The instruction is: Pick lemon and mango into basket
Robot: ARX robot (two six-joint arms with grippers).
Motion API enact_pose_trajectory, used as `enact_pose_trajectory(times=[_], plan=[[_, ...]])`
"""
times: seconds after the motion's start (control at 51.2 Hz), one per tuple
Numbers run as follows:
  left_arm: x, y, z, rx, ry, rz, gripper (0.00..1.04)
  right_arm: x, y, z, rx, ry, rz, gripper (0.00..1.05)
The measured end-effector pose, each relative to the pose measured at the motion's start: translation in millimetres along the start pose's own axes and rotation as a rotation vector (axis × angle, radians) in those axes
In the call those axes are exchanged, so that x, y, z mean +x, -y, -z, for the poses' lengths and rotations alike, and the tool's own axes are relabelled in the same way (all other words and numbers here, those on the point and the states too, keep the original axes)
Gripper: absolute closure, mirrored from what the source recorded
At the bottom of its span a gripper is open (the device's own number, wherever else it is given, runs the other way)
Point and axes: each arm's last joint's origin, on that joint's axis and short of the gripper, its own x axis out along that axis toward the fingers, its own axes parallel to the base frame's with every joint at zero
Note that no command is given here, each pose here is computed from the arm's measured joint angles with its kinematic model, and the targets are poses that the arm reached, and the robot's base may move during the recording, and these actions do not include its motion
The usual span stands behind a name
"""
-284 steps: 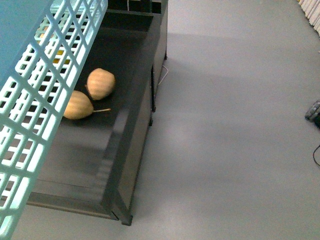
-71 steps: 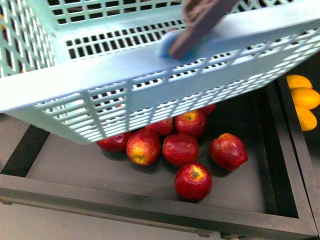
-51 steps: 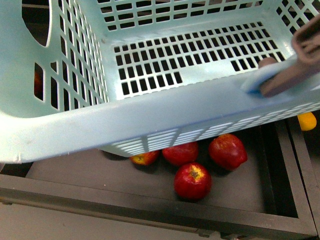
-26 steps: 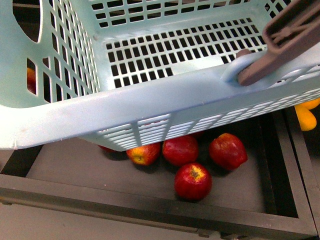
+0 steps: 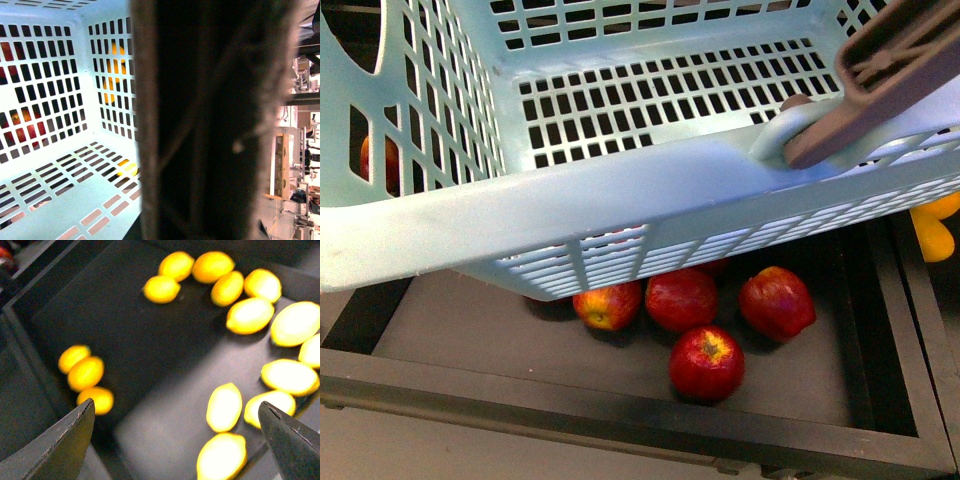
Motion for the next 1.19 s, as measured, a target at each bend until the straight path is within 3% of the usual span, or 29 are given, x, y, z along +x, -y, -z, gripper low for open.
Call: enact_pose_trajectory(times=[0.176, 0.645, 1.192], plan=[[0.0, 0.0, 0.0, -0.001, -0.001, 0.001, 1.0, 65.1, 14.6, -16.1, 0.061, -0.02, 0.087, 0.09], [0.0, 0.0, 0.0, 0.0, 0.0, 0.0, 1.0, 212.2, 42.0, -20.5, 0.262, -0.136, 0.285, 0.09], [0.2, -0.1, 0.0, -0.001, -0.001, 0.0, 1.0, 284.1, 58.3, -14.8, 0.448, -0.162, 0.427, 0.09]])
